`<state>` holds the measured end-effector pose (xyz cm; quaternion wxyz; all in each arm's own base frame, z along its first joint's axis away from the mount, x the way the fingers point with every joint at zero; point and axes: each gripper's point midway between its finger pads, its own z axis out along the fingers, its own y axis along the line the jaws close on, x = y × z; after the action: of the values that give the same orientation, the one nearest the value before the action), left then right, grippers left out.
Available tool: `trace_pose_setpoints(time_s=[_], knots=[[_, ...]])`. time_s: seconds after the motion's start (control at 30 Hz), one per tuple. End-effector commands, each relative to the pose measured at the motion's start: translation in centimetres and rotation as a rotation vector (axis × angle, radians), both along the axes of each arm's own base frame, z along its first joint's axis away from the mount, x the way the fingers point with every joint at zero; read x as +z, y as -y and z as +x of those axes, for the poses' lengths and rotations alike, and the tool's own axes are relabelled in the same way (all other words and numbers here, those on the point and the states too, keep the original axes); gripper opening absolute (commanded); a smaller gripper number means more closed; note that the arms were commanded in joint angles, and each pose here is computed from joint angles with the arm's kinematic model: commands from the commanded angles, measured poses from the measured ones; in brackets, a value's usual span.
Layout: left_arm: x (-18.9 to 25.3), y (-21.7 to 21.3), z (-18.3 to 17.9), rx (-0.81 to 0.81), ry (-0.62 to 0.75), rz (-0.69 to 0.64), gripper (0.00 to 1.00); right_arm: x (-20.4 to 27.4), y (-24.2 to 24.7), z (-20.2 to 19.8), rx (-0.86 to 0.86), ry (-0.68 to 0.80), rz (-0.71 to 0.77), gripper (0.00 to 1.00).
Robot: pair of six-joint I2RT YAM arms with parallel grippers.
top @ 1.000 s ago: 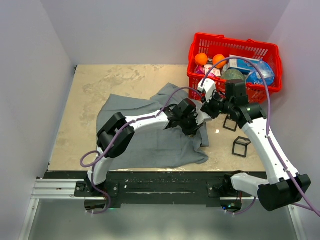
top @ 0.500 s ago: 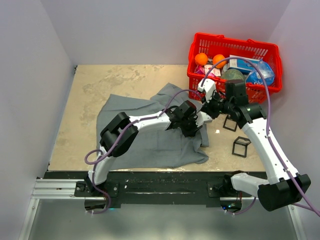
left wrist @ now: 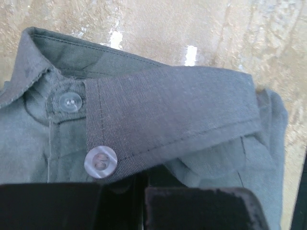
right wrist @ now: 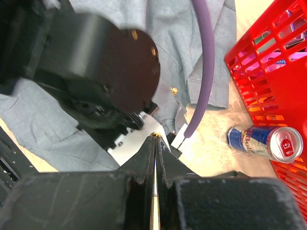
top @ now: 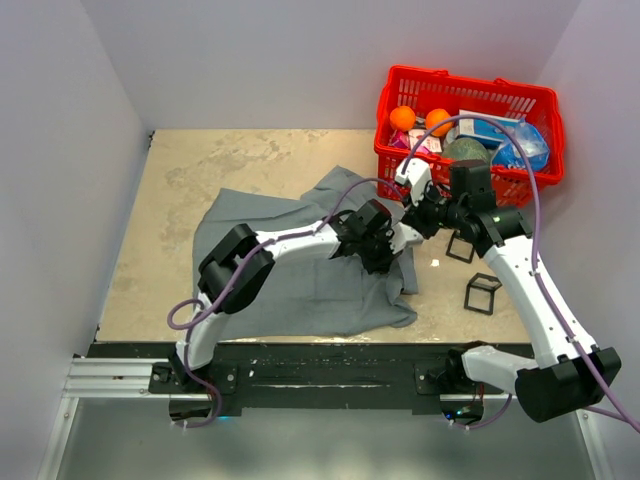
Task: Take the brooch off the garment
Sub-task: Remove the brooch from the clothes, then place the brooch on the clothes.
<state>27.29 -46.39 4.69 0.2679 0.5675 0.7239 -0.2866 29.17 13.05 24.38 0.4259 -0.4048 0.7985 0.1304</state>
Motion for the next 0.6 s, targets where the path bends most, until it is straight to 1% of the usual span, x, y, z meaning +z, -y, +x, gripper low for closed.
trace_pose_setpoints(time_s=[0.0,0.2,0.27,0.3,0.33,0.37,0.4,0.43,0.5,0.53,0.57], knots=[[9.9,-0.4,0.5,-0.017,0.084,-0.158,0.0,0.6,-0.1,0.8,-0.01,0.022,0.02,0.0],[11.6,-4.5,0.6,0.019,0.095,-0.127,0.0,0.6,-0.6,1.2,-0.006,0.018,0.039,0.0],[10.2,-7.0,0.8,0.054,0.073,-0.079,0.0,1.0,-0.6,1.5,0.003,0.031,0.037,0.0],[10.7,-8.2,1.0,0.076,0.085,-0.078,0.0,1.0,-0.8,1.5,0.011,0.027,0.041,0.0],[8.8,-9.9,0.5,0.102,0.052,-0.036,0.0,1.1,-1.1,1.7,0.016,0.022,0.05,0.0],[8.4,-11.6,1.2,0.146,0.048,-0.025,0.0,1.3,-1.2,1.9,0.017,0.021,0.059,0.0],[9.0,-13.0,1.3,0.176,0.068,-0.026,0.0,1.4,-1.4,2.1,0.02,0.025,0.063,0.0],[7.2,-14.7,0.6,0.193,0.047,0.013,0.0,1.0,-1.7,2.4,0.028,0.011,0.069,0.0],[7.3,-16.9,0.7,0.228,0.07,0.017,0.0,1.6,-2.0,2.7,0.035,0.015,0.081,0.0],[5.9,-18.4,0.2,0.241,0.06,0.047,0.0,1.6,-2.2,3.0,0.043,0.01,0.084,0.0],[5.8,-19.1,-0.1,0.249,0.061,0.047,0.0,1.7,-2.4,3.2,0.046,0.009,0.088,0.0]])
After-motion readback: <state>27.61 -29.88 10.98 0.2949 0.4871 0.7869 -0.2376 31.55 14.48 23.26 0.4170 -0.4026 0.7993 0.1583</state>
